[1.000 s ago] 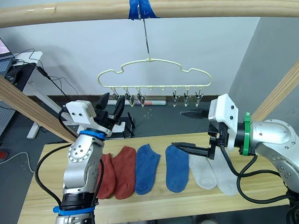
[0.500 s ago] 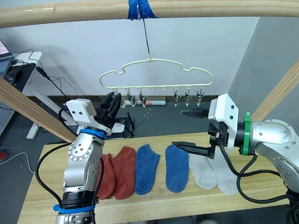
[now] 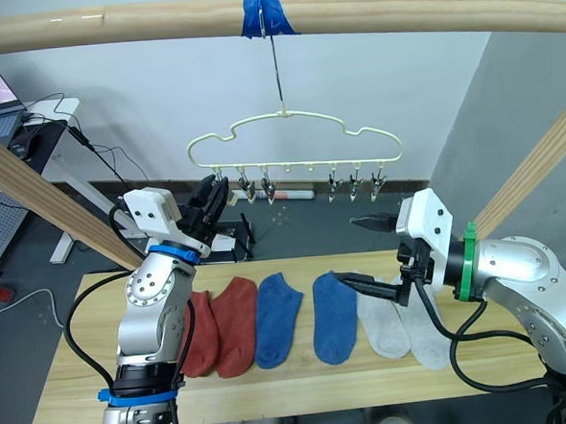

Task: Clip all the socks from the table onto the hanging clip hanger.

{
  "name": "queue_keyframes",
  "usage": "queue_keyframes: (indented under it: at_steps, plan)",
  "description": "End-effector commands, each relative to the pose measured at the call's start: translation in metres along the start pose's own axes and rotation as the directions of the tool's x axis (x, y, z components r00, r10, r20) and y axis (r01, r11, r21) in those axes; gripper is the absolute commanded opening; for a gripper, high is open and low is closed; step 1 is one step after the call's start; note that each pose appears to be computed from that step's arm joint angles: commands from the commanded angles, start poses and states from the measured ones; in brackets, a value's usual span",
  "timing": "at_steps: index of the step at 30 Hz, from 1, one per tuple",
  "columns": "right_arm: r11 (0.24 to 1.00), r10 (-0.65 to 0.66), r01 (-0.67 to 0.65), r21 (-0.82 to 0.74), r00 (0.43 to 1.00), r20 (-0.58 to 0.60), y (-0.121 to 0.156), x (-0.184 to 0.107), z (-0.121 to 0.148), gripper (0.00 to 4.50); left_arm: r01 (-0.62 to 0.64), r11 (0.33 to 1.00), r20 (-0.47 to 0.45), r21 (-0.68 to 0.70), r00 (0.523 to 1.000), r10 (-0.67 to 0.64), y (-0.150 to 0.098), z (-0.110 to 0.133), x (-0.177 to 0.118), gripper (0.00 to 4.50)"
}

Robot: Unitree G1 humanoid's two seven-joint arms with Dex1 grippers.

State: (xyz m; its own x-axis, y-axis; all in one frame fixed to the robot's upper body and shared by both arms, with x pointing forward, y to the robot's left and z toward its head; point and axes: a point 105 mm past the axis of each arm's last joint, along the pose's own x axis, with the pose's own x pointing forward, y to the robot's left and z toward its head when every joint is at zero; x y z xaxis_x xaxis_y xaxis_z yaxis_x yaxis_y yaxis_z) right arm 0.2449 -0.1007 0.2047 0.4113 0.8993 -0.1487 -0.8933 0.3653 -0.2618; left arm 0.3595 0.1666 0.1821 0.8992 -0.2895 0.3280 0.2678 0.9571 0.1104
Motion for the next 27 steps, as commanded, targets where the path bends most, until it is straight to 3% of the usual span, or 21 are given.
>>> queue_keyframes:
  at_steps: [1,2,10,27]
  plan:
    - [0.999,0.014,-0.013,-0.041,1.000,0.027,0.0035,0.0003,0.0094,4.50,-0.002,1.000,0.064,0.002,0.998,0.002,0.0004,0.0145,-0.0012,0.61]
    - [0.999,0.014,-0.013,-0.041,1.000,0.027,0.0035,0.0003,0.0093,4.50,-0.004,1.000,0.071,-0.010,0.997,0.005,0.0008,0.0154,-0.0014,0.61]
    - [0.999,0.012,-0.011,-0.041,1.000,0.023,0.0030,-0.0011,0.0083,4.50,-0.006,1.000,0.057,-0.025,0.998,0.007,-0.0006,0.0139,-0.0004,3.02]
    - [0.999,0.012,-0.011,-0.042,1.000,0.023,0.0019,-0.0022,0.0086,4.50,-0.043,0.999,0.028,0.000,0.999,0.043,0.0025,0.0161,0.0017,3.02]
